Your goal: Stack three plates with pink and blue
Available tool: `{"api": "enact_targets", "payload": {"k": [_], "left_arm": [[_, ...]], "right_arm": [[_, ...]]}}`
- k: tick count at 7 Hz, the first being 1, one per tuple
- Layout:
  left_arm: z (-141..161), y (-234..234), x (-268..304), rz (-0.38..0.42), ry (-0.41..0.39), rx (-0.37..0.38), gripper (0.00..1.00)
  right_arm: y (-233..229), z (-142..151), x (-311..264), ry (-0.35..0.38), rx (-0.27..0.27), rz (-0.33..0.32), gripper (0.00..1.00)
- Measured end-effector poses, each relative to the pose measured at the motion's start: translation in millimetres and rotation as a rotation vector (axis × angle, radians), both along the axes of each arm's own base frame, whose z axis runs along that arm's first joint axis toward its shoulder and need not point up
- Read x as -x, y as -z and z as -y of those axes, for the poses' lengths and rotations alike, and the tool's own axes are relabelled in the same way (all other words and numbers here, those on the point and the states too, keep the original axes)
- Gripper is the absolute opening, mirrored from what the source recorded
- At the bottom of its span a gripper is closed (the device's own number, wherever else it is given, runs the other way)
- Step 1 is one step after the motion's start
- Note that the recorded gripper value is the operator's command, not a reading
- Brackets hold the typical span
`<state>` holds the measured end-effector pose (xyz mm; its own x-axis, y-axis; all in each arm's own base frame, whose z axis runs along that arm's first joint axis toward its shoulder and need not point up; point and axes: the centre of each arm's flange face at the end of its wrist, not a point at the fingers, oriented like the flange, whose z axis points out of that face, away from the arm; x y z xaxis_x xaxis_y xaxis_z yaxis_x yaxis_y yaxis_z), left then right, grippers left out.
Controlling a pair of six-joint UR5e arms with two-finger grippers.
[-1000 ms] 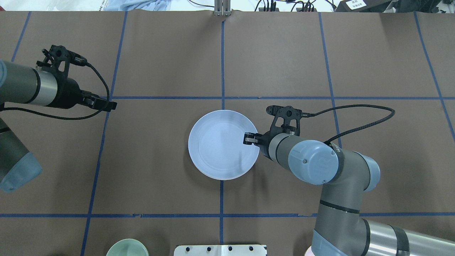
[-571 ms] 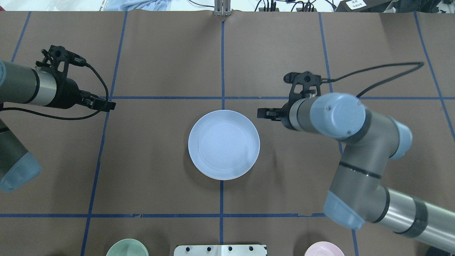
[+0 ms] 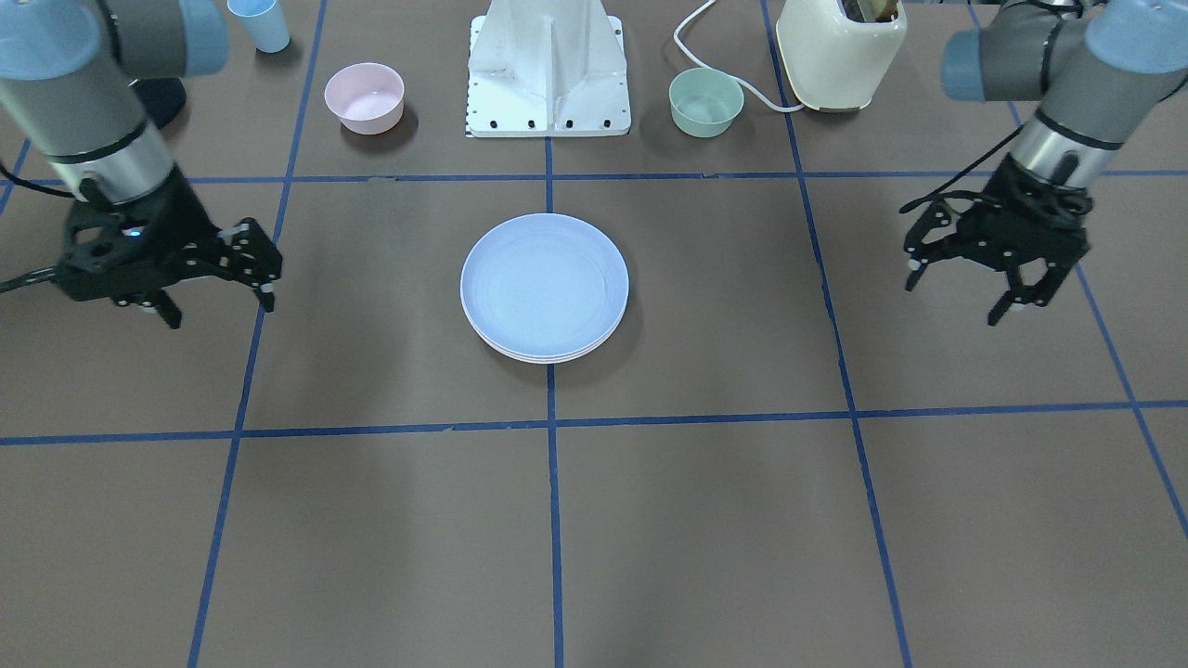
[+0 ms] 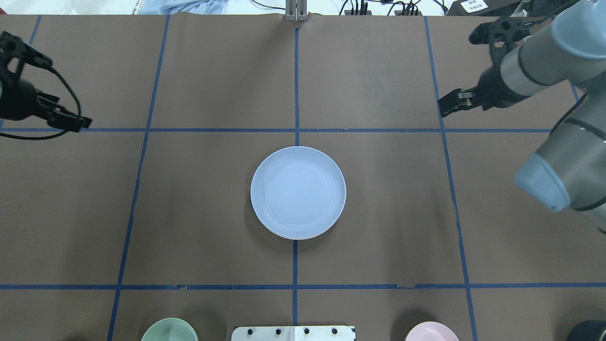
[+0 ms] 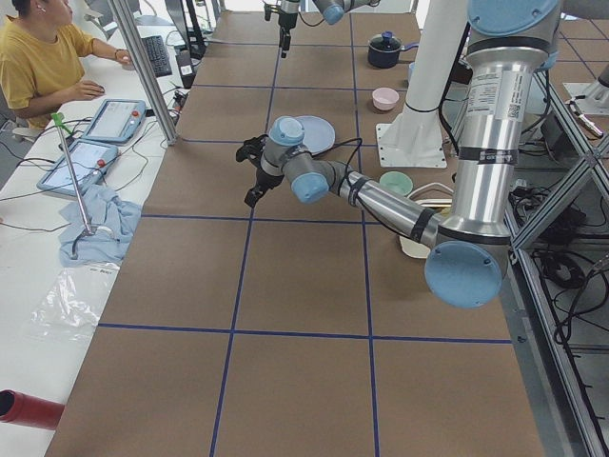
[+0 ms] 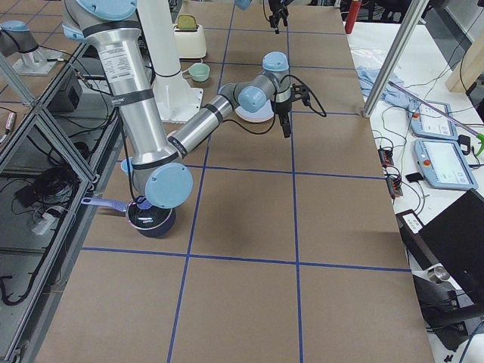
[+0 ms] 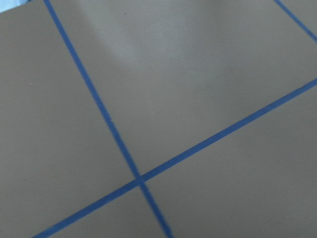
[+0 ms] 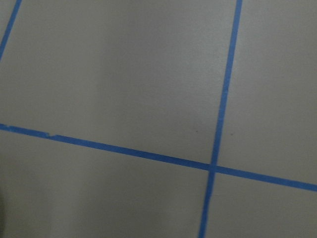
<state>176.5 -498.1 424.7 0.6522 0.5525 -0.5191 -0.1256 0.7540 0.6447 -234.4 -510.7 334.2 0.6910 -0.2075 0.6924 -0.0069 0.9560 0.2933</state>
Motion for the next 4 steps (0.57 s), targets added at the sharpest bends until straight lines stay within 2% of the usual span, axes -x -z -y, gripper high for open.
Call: {"api": "enact_targets", "payload": {"k": [2,3,4], "left_arm": [[11,-63,102,0.119,-0.046,-0.074,1.0],[10,-100,150,0.165,-0.054,-0.074,1.0],[-1,-139,190,0.199,-0.038,-0.039,1.0]], "right_arm": [[-74,0,-105,0.098,-0.04,-0.031,1.0],[-117,-11,-156,0.123,-0.056,-0.065,1.0],[-160,-28,-201,0.139,-0.058,-0.1,1.0]]}}
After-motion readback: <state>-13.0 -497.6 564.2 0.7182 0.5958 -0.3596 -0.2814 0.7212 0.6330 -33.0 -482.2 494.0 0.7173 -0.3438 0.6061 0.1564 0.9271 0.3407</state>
